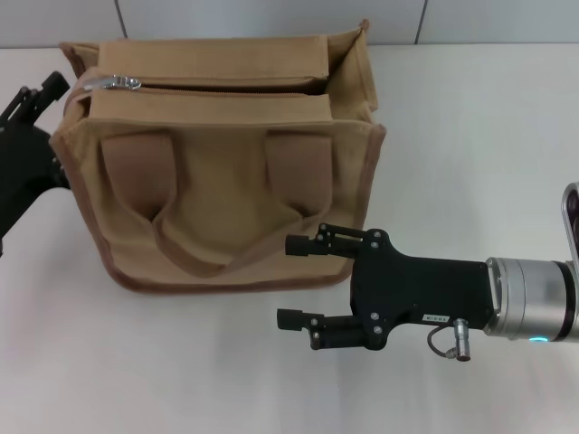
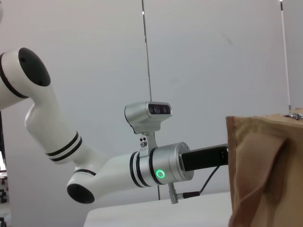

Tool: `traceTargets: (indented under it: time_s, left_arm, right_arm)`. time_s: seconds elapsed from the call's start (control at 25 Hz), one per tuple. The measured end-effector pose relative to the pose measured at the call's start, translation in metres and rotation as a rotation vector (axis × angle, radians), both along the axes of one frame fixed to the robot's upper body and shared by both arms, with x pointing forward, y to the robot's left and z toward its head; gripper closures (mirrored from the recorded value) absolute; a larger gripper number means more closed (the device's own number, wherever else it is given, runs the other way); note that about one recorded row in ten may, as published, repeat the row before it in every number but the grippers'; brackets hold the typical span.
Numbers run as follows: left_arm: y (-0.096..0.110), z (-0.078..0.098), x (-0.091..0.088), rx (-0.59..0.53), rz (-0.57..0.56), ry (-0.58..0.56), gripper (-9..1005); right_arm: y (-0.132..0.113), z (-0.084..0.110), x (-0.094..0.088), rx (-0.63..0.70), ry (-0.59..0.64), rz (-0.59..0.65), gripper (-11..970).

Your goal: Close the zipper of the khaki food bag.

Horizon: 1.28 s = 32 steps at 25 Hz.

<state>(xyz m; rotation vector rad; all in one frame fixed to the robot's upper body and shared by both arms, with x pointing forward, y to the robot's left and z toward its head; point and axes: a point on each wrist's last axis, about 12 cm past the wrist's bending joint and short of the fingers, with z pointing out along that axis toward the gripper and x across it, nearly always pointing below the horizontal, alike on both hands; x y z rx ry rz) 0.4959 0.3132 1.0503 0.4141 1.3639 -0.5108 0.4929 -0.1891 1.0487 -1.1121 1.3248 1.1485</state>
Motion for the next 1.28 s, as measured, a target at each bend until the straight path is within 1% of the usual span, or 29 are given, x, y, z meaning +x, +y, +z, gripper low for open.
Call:
traceTargets:
  time_s: [0.2, 0.32, 0.48, 0.84, 1.12, 1.28]
  left_arm:
    - [0.0, 0.006, 0.004, -0.05, 0.035, -0.042, 265]
    - [0.002, 0.009, 0.002, -0.064, 0.048, -0.07, 267]
    - [0.003, 0.012, -0.007, -0.092, 0.037, -0.116, 270]
    - [0.001, 0.011, -0.005, -0.098, 0.042, -0.102, 277]
    - [0.001, 0.009, -0.006, -0.096, 0.042, -0.089, 282]
    - [0.0, 0.008, -0.007, -0.095, 0.033, -0.088, 432]
  right_arm:
    - [0.0, 0.0, 0.0, 0.008, 0.001, -0.009, 210]
    - [-0.001, 0.0, 0.0, 0.007, 0.002, -0.016, 212]
    - [-0.002, -0.001, 0.001, 0.007, 0.003, -0.026, 215]
    - [-0.001, 0.0, 0.001, 0.007, 0.003, -0.026, 221]
    - [-0.001, 0.0, 0.001, 0.007, 0.002, -0.026, 226]
    - [-0.002, 0.0, 0.001, 0.019, 0.007, -0.041, 229]
